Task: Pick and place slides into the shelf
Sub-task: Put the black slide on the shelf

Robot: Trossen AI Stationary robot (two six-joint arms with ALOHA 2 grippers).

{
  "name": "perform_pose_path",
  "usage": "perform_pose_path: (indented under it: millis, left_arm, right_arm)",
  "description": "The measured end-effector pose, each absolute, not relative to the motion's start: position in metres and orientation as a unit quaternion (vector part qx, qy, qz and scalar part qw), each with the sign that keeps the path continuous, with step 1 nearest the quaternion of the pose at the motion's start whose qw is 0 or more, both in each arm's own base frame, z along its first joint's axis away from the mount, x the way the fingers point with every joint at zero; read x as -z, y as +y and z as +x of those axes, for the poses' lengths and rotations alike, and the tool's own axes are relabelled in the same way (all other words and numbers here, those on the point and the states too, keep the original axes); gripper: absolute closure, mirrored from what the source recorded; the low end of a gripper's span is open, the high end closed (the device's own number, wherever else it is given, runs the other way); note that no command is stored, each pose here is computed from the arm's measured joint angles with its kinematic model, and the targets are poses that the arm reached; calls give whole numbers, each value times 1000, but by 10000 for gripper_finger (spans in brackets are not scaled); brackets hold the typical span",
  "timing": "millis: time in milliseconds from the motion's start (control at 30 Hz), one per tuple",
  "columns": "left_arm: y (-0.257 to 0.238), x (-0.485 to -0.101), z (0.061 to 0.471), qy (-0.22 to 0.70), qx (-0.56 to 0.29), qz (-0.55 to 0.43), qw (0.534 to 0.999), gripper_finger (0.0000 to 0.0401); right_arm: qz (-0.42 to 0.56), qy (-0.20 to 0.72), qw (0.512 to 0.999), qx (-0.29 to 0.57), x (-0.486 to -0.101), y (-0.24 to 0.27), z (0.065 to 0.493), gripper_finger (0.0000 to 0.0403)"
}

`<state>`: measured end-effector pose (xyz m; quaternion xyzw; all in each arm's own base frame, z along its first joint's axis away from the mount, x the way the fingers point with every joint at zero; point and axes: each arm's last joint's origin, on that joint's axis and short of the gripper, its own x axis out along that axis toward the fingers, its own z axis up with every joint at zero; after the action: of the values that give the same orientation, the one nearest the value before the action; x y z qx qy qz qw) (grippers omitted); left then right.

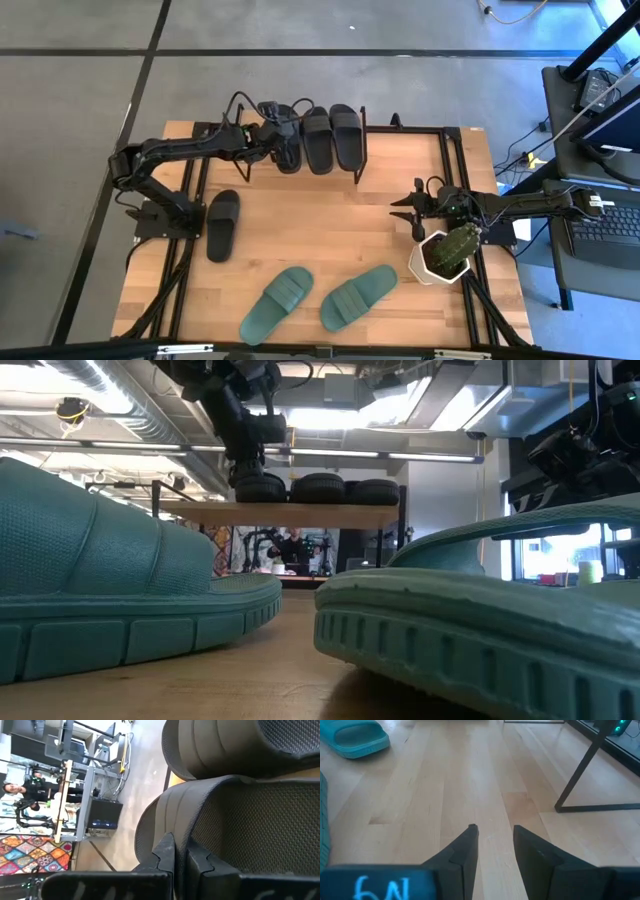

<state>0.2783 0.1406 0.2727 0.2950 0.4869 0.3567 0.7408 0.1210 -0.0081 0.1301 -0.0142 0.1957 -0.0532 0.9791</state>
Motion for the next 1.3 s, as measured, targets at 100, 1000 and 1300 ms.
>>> perform_pose_path:
  millis: [100,1000,1300]
  left_arm:
    - [140,-273,279,487,-365,296,736,399]
    - [131,-274,282,483,-378,304,729,399]
    - [129,-274,282,485,-375,306,729,399]
  right_arm:
    - [-14,196,979,53,-130,-8,121,277]
    - [-14,195,979,52,-130,-8,121,277]
    - [-14,195,979,52,-130,-8,121,277]
